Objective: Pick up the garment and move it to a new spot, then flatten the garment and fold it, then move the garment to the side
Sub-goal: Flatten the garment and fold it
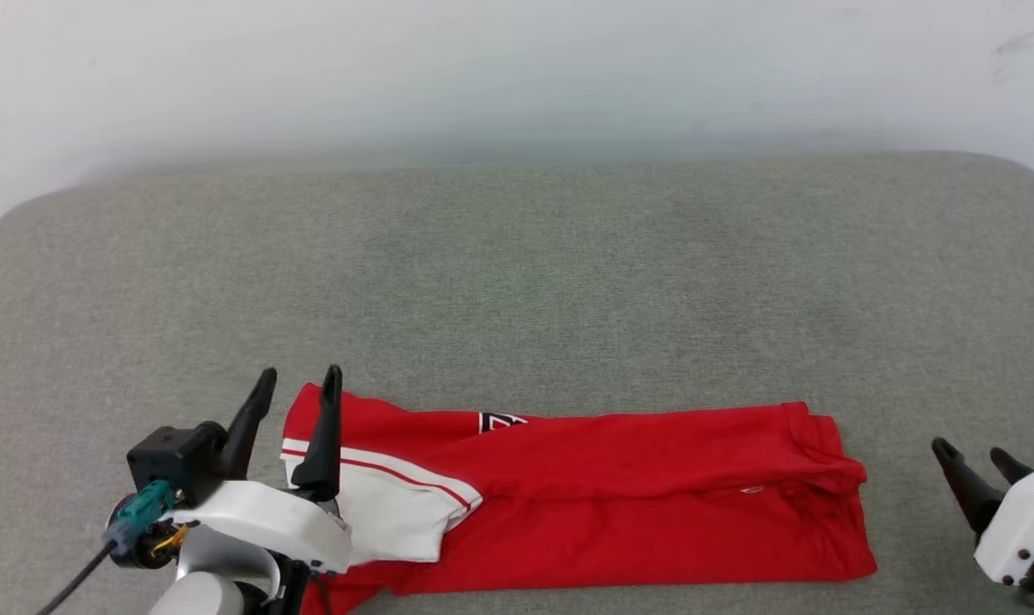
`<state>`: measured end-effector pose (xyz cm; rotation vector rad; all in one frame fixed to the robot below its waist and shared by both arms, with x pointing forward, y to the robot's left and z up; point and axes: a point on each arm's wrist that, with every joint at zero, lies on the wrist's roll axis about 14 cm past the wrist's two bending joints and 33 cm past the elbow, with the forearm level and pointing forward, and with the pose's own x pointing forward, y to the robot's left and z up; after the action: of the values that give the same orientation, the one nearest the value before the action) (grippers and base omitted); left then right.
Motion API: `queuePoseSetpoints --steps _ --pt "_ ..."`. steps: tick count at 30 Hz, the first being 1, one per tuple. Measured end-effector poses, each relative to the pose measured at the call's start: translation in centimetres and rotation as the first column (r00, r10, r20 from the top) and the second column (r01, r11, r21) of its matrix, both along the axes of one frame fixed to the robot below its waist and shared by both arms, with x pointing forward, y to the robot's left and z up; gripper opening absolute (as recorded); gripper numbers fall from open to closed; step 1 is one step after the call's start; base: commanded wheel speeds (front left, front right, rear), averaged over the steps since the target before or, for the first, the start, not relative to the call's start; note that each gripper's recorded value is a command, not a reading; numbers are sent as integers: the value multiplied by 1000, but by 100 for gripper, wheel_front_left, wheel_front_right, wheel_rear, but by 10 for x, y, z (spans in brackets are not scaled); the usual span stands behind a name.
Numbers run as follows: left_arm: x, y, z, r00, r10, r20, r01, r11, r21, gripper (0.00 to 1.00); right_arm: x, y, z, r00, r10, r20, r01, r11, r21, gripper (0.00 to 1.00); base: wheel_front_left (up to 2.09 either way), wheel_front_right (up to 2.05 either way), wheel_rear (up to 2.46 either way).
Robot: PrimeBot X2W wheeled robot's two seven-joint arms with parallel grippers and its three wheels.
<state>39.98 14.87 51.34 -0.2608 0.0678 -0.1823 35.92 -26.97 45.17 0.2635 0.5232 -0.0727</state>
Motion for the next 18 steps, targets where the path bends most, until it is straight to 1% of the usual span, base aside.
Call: queuePoseSetpoints --steps 3,8,10,14,18 --pt "-1 4 17 995 36 90 -38 999 17 100 0 -2 -5 998 18 -65 -19 1000 -12 100 0 0 0" --pt "-6 7 35 982 77 174 -82 996 26 100 3 13 -24 980 79 -185 -79 997 6 100 0 0 0" --pt "-8 9 38 978 90 188 -96 995 27 100 6 25 -34 968 107 -226 -104 994 25 100 0 0 0" --pt "-10 15 37 977 102 189 -111 993 37 100 11 52 -57 939 164 -301 -142 985 94 100 0 0 0" --pt "-12 21 30 979 116 170 -126 991 48 100 6 76 -84 890 226 -396 -173 971 164 100 0 0 0"
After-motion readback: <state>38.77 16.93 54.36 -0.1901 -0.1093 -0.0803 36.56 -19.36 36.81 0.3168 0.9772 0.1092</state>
